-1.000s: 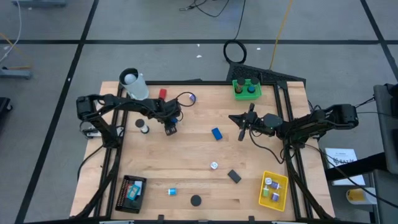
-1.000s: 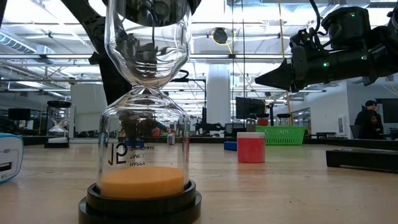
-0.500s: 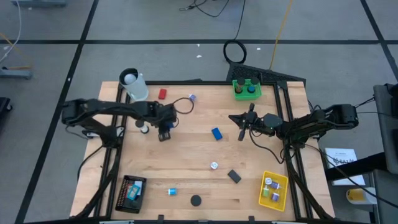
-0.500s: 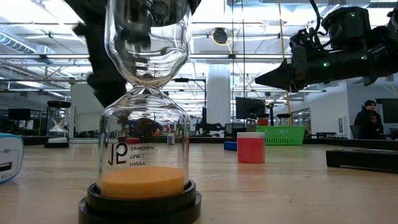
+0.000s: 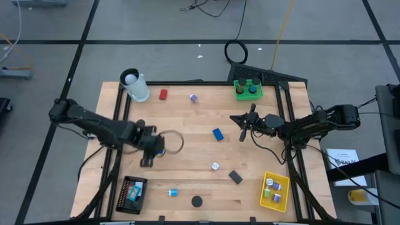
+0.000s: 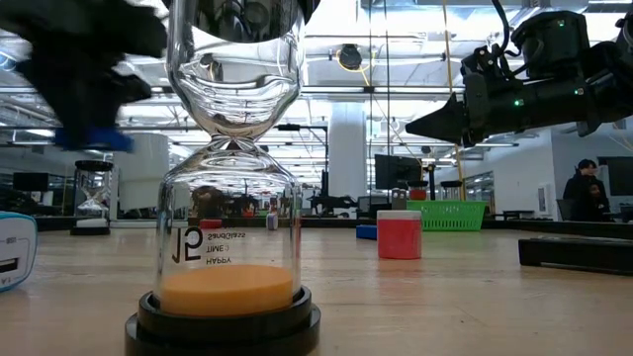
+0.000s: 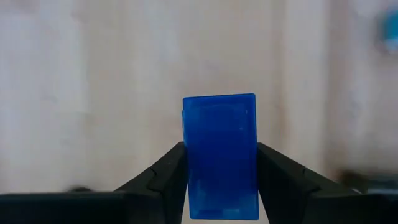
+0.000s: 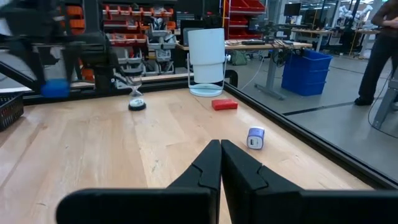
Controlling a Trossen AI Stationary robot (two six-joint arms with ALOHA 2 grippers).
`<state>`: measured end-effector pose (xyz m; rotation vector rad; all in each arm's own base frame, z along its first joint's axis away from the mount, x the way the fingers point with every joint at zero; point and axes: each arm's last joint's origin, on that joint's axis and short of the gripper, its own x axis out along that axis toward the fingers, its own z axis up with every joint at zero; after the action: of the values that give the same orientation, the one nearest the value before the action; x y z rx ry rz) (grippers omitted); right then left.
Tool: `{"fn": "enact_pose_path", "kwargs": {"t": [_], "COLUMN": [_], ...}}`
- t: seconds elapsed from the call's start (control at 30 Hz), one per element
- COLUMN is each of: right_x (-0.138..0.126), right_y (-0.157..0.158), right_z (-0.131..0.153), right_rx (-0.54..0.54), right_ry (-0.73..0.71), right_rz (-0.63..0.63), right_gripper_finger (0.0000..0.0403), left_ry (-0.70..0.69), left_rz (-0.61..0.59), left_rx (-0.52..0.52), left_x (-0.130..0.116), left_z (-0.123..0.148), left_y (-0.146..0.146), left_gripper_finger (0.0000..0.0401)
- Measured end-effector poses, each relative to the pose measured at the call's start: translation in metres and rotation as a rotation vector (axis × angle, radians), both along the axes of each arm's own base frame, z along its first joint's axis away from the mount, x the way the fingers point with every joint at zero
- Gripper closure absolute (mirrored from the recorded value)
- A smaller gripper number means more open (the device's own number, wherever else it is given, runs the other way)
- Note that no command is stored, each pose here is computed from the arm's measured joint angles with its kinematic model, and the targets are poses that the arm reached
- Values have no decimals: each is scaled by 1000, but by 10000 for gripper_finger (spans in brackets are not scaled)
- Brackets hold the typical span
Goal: Pick & Place Office items
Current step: Put the top blue digital clock into the black bin
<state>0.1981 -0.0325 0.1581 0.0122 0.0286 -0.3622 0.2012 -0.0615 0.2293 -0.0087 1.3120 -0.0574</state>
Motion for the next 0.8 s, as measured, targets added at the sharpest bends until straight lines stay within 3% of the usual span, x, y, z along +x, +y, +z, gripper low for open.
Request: {"fn": "enact_pose_path", "kwargs": {"t": [0.17, 0.4, 0.57, 0.7, 0.8], "right_x": [0, 0, 0, 0, 0], "right_y": [0, 0, 0, 0, 0], "right_z": [0, 0, 0, 0, 0], "right_rx": [0, 0, 0, 0, 0], "right_ry": [0, 0, 0, 0, 0], "right_rz": [0, 0, 0, 0, 0], "right_gripper_finger": [399, 398, 398, 399, 399], "left_ry": [35, 163, 119, 30, 36], "left_rz": [64, 330, 532, 763, 827], "left_rx": [-153, -308, -438, -470, -432], "left_x": [-13, -51, -80, -99, -104], "left_z": [1, 2, 5, 2, -10], "left_y": [-38, -92, -129, -143, -152], "left_gripper_finger": [234, 232, 232, 232, 232]}}
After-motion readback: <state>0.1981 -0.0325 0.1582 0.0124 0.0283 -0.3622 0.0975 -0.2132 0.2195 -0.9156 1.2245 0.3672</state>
